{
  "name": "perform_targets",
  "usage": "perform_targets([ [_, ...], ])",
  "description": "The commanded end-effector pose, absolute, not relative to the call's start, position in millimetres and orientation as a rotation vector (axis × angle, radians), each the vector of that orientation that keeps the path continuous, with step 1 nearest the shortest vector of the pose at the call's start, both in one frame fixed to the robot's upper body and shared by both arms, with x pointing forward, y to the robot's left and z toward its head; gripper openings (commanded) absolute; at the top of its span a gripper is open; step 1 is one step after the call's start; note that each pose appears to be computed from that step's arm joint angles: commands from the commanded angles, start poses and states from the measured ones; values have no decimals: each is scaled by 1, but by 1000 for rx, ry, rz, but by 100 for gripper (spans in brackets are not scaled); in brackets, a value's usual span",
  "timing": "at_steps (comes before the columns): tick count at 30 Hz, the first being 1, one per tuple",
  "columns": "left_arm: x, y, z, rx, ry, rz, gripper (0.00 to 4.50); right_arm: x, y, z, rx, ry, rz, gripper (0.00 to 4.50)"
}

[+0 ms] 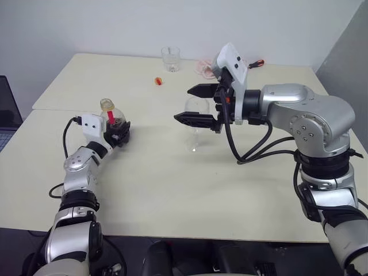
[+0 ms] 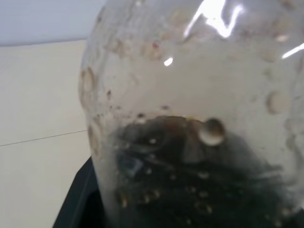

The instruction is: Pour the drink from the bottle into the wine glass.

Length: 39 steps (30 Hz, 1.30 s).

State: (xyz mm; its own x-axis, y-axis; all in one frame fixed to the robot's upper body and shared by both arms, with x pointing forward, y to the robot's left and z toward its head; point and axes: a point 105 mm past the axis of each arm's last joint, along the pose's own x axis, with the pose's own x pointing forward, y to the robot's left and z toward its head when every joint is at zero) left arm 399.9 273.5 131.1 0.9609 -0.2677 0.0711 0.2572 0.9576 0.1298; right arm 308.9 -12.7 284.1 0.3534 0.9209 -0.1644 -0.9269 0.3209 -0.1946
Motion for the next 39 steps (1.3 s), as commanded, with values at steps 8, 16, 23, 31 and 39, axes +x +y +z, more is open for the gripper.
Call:
perform_targets([
  [8, 406, 260, 185, 281, -218, -338, 124, 304, -41, 289, -300, -30, 1167, 450],
  [16, 419, 220, 257, 568, -356, -480, 124, 304, -100, 272, -227, -26, 932, 450],
  [23, 437, 190, 264, 823, -373, -505, 114, 287, -113, 247, -152, -112, 885, 450],
  [31, 444, 150, 270, 1029, -439, -565, 114, 279, -101, 242, -139, -174, 877, 450],
  [39, 446, 132, 284, 1082, -497, -554, 113, 276, -88, 235, -143, -191, 897, 450],
])
